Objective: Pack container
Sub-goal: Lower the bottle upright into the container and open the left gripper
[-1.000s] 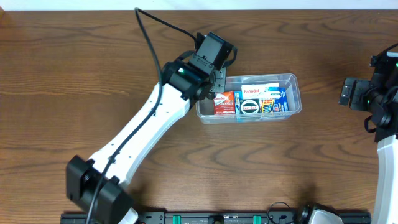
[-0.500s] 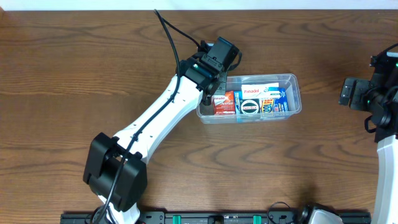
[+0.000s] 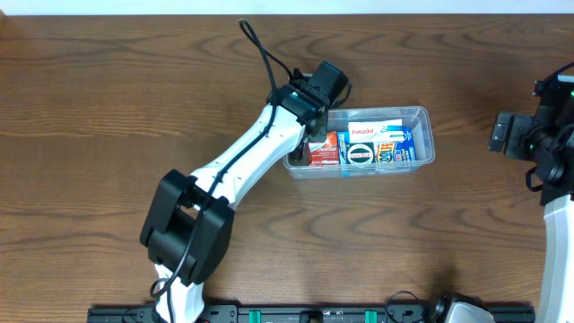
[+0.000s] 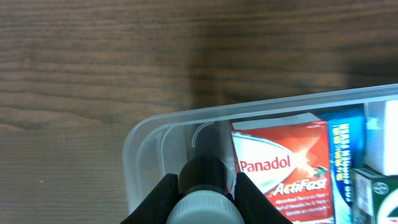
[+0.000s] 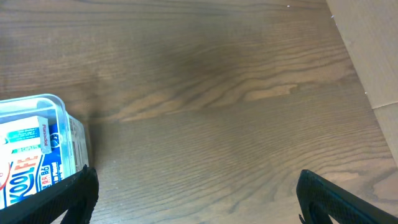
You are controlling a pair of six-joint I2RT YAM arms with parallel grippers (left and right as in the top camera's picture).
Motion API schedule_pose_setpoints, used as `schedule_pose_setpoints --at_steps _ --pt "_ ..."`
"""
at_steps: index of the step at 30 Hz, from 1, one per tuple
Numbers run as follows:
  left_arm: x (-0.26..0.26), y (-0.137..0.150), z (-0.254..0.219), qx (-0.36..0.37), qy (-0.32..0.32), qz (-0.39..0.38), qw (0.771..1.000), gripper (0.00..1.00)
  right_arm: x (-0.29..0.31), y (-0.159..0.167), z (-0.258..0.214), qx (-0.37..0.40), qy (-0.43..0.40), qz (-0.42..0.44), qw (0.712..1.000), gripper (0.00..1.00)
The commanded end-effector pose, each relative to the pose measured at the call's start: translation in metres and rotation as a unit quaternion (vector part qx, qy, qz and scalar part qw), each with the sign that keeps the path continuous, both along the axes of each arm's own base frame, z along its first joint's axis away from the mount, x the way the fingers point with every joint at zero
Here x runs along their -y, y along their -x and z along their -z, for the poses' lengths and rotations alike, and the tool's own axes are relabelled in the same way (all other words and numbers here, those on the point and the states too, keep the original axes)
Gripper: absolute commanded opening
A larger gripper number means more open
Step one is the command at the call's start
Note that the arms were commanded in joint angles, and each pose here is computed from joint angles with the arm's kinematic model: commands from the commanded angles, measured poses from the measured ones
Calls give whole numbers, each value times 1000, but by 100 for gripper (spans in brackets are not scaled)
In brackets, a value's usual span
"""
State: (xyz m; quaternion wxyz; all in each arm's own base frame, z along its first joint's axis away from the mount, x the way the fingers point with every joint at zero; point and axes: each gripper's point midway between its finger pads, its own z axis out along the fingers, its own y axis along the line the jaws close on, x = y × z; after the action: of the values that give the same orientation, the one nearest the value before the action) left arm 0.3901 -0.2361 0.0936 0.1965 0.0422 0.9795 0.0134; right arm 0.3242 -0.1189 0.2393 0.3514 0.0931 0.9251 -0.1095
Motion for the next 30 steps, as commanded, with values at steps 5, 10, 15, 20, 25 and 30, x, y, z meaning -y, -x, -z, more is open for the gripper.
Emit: schedule_pose_setpoints --at_steps 5,10,15,20,25,30 --pt "-3 -2 11 -4 -14 -5 1000 29 3 1 -4 5 -2 8 1000 99" --pt "-2 -3 11 -2 -12 -5 1000 33 3 1 -4 5 -2 8 1000 99" --pt "-2 -2 11 -3 -13 -5 1000 56 3 1 -4 6 -2 8 1000 99" --pt "-3 0 10 -6 -15 -5 1000 56 3 1 -4 5 -2 8 1000 99" --pt "-3 -1 -7 9 -4 -5 1000 56 3 1 -4 5 -2 8 1000 99" --pt "-3 -1 -43 44 21 -3 999 57 3 1 -4 5 -2 8 1000 99"
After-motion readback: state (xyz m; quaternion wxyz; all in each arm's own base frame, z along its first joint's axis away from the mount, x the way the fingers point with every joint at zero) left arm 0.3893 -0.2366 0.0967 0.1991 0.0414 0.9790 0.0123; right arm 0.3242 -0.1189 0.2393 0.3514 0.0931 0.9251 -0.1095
